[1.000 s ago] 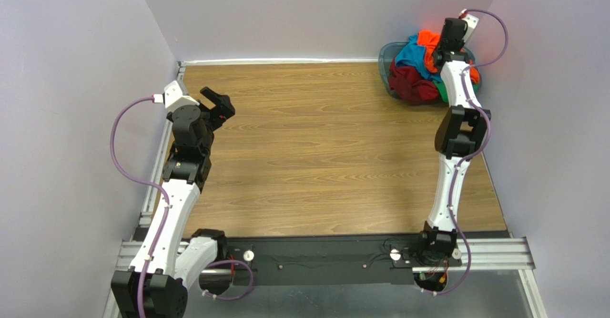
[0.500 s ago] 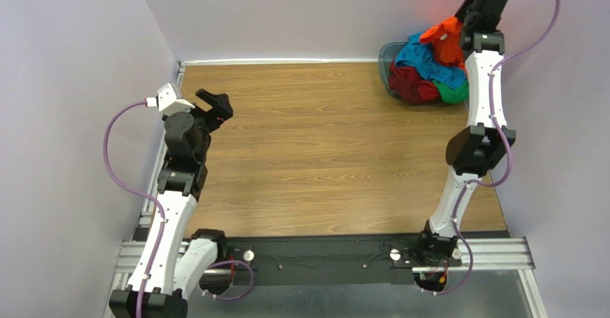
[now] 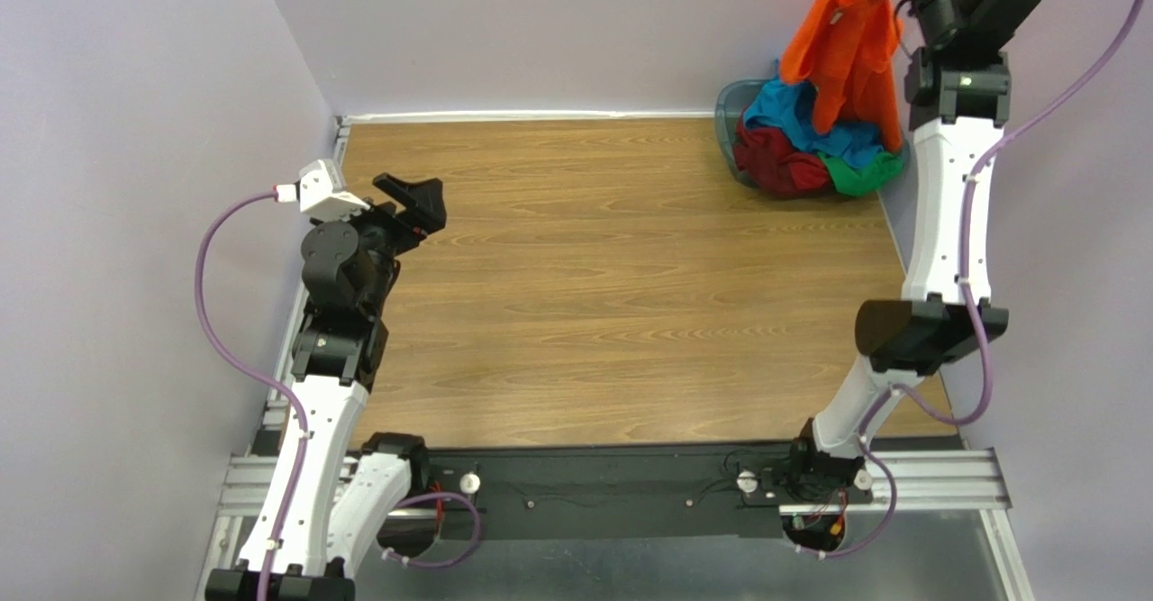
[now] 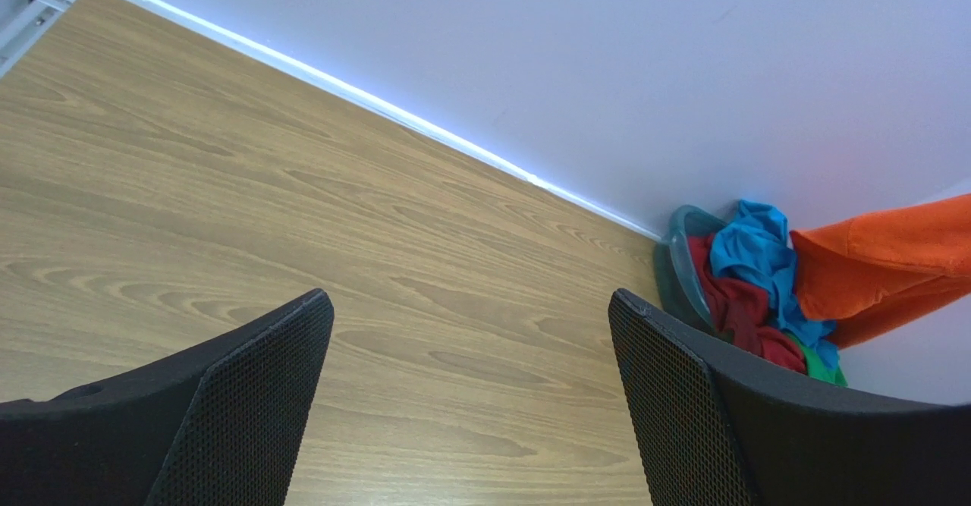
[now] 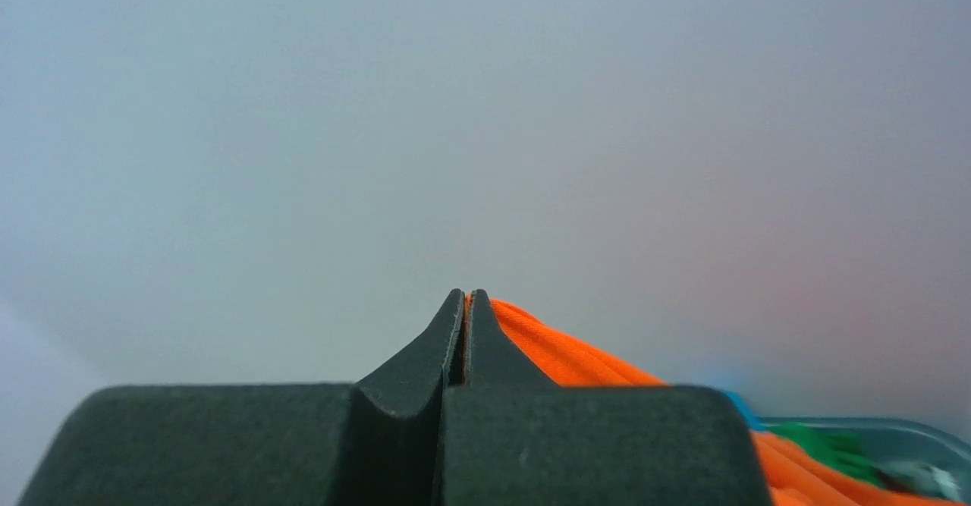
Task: Fold and stack the t-shirts
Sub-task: Grab the tshirt from the pile, then move the tshirt to the center of the board
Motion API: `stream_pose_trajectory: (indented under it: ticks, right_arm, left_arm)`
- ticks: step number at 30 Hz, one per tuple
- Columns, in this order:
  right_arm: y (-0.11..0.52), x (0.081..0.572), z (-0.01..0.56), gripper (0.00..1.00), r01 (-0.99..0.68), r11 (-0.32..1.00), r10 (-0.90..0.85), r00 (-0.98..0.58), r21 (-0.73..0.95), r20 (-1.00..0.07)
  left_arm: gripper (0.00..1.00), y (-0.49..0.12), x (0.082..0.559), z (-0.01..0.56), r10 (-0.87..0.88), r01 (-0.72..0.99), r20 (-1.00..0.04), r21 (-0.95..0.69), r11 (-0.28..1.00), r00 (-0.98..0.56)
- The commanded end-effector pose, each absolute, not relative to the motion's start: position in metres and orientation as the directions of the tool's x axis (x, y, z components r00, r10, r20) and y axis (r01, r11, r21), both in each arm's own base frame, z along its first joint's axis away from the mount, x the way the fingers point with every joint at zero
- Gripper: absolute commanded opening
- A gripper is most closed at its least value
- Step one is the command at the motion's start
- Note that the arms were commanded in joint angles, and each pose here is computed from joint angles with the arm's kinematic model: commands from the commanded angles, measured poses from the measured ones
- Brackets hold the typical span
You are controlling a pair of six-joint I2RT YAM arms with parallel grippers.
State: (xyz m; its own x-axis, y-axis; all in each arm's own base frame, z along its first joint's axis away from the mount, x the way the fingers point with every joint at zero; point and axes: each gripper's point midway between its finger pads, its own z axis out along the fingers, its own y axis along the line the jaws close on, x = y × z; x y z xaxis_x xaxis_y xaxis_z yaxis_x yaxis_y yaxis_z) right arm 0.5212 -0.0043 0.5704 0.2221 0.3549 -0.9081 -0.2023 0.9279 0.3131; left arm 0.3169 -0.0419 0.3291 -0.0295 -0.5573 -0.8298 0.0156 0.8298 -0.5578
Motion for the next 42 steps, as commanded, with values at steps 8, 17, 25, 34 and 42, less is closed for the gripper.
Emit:
stream_pose_trajectory:
  ticks: [8, 17, 25, 34, 42]
  right_arm:
    - [0.211, 0.377, 0.635, 0.01, -0.801, 0.566, 0.436, 0.087, 0.198, -0.896]
    - [0.228, 0.396, 0.537, 0.01, -0.743, 0.568, 0.394, -0.134, 0.355, -0.909]
    - [0.131, 0.404, 0.275, 0.08, -0.116, 0.910, 0.339, -0.347, 0.399, -0.874]
    - [0.105, 0.357, 0.171, 1.00, 0.025, 0.940, 0.306, -0.501, 0.340, -0.810]
    - [0.089, 0.336, 0.133, 1.00, 0.117, 0.947, 0.313, -0.554, 0.301, -0.771]
  left_arm:
    - [0.98, -0.056, 0.300, 0.323, -0.562, 0.076, -0.821, -0.569, 0.819, -0.100]
    - [0.98, -0.054, 0.285, 0.312, -0.554, 0.045, -0.821, -0.564, 0.824, -0.138]
    - [0.98, -0.059, 0.291, 0.253, -0.564, -0.051, -0.772, -0.576, 0.816, -0.293]
    - [0.98, -0.074, 0.296, 0.159, -0.582, -0.154, -0.646, -0.594, 0.789, -0.493]
    - [0.81, -0.084, 0.303, 0.125, -0.557, -0.173, -0.600, -0.576, 0.799, -0.574]
